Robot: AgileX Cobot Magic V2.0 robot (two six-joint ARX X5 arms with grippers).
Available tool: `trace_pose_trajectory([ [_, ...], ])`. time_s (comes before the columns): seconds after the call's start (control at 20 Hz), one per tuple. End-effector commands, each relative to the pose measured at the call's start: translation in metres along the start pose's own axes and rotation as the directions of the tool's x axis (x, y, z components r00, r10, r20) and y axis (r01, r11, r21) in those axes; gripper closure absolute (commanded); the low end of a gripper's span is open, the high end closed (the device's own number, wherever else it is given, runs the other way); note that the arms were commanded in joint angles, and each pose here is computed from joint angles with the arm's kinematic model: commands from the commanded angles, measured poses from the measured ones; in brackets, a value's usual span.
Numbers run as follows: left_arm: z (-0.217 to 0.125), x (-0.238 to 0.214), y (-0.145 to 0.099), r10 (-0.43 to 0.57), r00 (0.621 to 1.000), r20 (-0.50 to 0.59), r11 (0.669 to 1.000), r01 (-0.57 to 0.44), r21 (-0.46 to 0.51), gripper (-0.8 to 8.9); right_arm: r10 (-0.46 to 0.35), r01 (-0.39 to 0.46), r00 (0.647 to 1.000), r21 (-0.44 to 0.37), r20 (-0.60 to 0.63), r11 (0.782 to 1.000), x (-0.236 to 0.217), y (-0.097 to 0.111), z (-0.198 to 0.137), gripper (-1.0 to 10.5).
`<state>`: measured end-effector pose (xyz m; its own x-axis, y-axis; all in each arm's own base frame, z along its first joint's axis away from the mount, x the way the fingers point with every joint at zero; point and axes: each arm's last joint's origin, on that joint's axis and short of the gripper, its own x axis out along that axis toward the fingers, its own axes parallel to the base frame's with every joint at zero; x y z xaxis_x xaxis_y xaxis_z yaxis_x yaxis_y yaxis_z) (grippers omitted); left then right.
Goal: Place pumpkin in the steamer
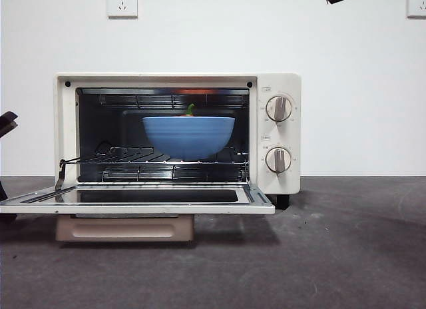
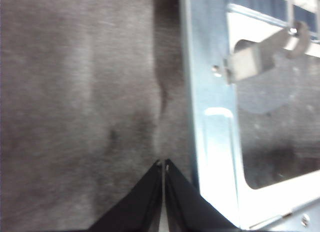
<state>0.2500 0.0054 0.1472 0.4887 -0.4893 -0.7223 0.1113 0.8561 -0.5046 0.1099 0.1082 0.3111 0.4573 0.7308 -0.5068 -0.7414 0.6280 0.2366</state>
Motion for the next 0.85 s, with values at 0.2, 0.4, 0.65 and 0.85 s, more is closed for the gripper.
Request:
trace_pose_trajectory([
  [0.2,-0.001,0.007,0.002,-0.11,0.993,-0.033,0.994,0.11,0.0,7.99,0.009,-0.009,1.0,-0.018,0.006,1.0,0.0,0.002,0.002,8.0],
  [0.4,0.002,0.006,-0.002,-0.213,0.977,-0.012,0.977,0.213,-0.01,7.99,0.008,-0.008,1.0,-0.018,0.006,1.0,0.0,0.002,0.002,8.0],
  [0.65,0.013,0.003,-0.006,-0.312,0.949,0.048,0.95,0.313,-0.017,7.99,0.009,-0.009,1.0,-0.016,0.005,1.0,0.0,0.002,0.002,8.0],
  [0.85,0.022,-0.007,-0.007,-0.324,0.938,0.123,0.945,0.327,-0.008,7.99,0.009,-0.009,1.0,-0.014,0.005,1.0,0.0,0.002,0.002,8.0],
])
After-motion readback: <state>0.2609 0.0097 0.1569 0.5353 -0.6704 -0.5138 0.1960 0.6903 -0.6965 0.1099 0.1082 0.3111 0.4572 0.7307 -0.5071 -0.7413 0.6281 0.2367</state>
